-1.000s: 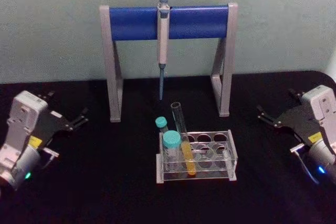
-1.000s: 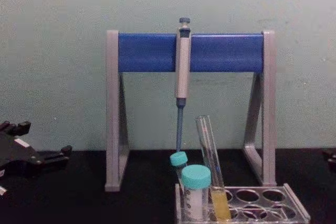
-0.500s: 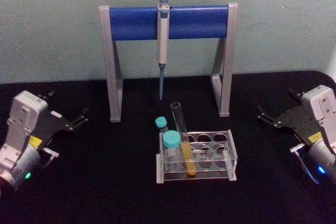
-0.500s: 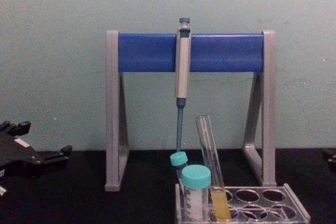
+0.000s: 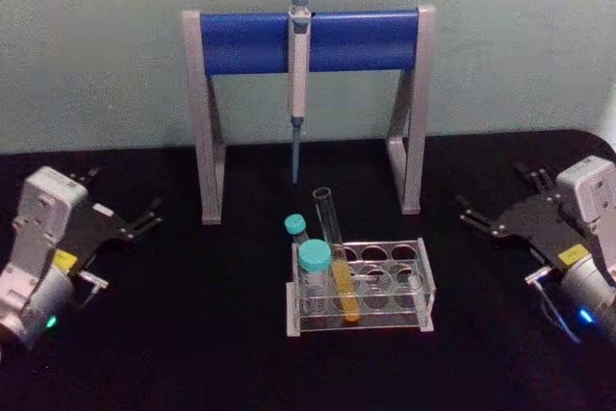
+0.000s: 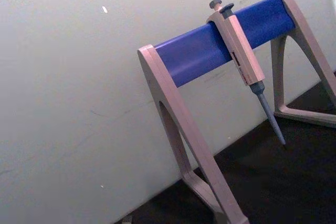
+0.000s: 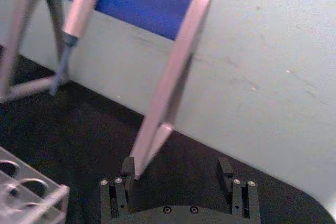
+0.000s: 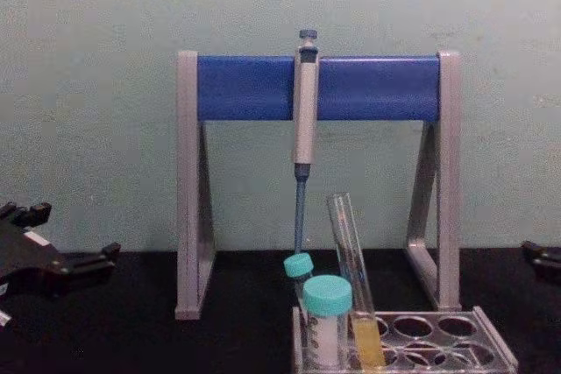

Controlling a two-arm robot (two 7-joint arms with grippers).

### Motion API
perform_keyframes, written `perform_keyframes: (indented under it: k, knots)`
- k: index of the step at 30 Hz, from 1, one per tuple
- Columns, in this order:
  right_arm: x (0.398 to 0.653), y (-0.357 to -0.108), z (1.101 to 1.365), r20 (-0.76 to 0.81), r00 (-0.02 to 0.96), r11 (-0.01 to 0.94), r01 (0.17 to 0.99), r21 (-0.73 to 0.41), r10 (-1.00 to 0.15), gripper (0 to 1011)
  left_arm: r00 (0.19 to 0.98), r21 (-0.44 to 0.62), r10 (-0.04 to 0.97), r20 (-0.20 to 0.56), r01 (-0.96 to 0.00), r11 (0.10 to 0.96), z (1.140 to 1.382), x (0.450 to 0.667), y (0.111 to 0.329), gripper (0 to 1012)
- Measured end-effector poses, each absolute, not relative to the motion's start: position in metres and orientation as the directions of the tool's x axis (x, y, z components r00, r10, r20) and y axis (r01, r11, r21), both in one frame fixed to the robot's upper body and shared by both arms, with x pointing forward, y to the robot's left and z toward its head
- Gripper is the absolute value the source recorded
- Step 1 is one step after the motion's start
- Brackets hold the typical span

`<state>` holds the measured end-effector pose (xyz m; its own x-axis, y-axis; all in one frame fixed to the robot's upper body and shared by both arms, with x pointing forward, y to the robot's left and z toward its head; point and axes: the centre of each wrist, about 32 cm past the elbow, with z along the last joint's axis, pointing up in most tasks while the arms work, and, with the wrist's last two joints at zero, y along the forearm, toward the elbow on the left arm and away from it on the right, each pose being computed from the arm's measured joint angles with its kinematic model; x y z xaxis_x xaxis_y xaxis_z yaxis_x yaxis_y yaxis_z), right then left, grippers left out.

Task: Pick up the test tube from the test tube rack, shake it, then place it back into the test tube rack.

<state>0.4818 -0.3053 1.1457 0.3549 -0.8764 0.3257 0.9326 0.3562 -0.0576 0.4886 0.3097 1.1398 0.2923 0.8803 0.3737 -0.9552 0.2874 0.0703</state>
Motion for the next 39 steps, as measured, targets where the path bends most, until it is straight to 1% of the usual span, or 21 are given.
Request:
perform_keyframes:
  k: [8, 14, 15, 20, 22, 24, 27, 30, 31, 34, 39]
  knots:
    - [0.475, -0.297, 1.157, 0.254, 0.457, 0.464, 0.885, -0.037, -0.852, 1000, 0.292, 0.070, 0.880, 0.374, -0.955, 0.287, 1.140, 0.489, 0.310, 1001]
    - [0.473, -0.286, 1.168, 0.198, 0.568, 0.573, 0.819, -0.035, -0.799, 1000, 0.292, 0.070, 0.880, 0.374, -0.955, 0.287, 1.140, 0.489, 0.310, 1001]
    - [0.473, -0.286, 1.168, 0.198, 0.568, 0.573, 0.819, -0.035, -0.799, 1000, 0.292, 0.070, 0.880, 0.374, -0.955, 0.287, 1.140, 0.489, 0.310, 1001]
    - [0.476, -0.277, 1.176, 0.149, 0.659, 0.660, 0.750, -0.044, -0.738, 1000, 0.292, 0.070, 0.880, 0.374, -0.955, 0.287, 1.140, 0.489, 0.310, 1001]
    - [0.477, -0.276, 1.177, 0.139, 0.671, 0.672, 0.739, -0.045, -0.728, 1000, 0.292, 0.070, 0.880, 0.374, -0.955, 0.287, 1.140, 0.489, 0.310, 1001]
    - [0.480, -0.272, 1.180, 0.107, 0.714, 0.714, 0.699, -0.046, -0.692, 1000, 0.292, 0.070, 0.880, 0.374, -0.955, 0.287, 1.140, 0.489, 0.310, 1001]
    - [0.483, -0.270, 1.182, 0.086, 0.740, 0.739, 0.672, -0.045, -0.667, 1000, 0.292, 0.070, 0.880, 0.374, -0.955, 0.287, 1.140, 0.489, 0.310, 1002]
    - [0.486, -0.265, 1.184, 0.056, 0.779, 0.778, 0.626, -0.051, -0.624, 1000, 0.292, 0.070, 0.880, 0.374, -0.955, 0.287, 1.140, 0.489, 0.310, 1001]
    - [0.486, -0.265, 1.184, 0.056, 0.779, 0.778, 0.626, -0.051, -0.624, 1000, 0.292, 0.070, 0.880, 0.374, -0.955, 0.287, 1.140, 0.489, 0.310, 1001]
    - [0.488, -0.261, 1.185, 0.029, 0.809, 0.807, 0.588, -0.062, -0.587, 1000, 0.292, 0.070, 0.880, 0.374, -0.955, 0.287, 1.140, 0.489, 0.310, 1001]
    - [0.491, -0.257, 1.184, 0.008, 0.833, 0.830, 0.551, -0.082, -0.553, 1000, 0.292, 0.070, 0.880, 0.374, -0.955, 0.287, 1.140, 0.489, 0.310, 1001]
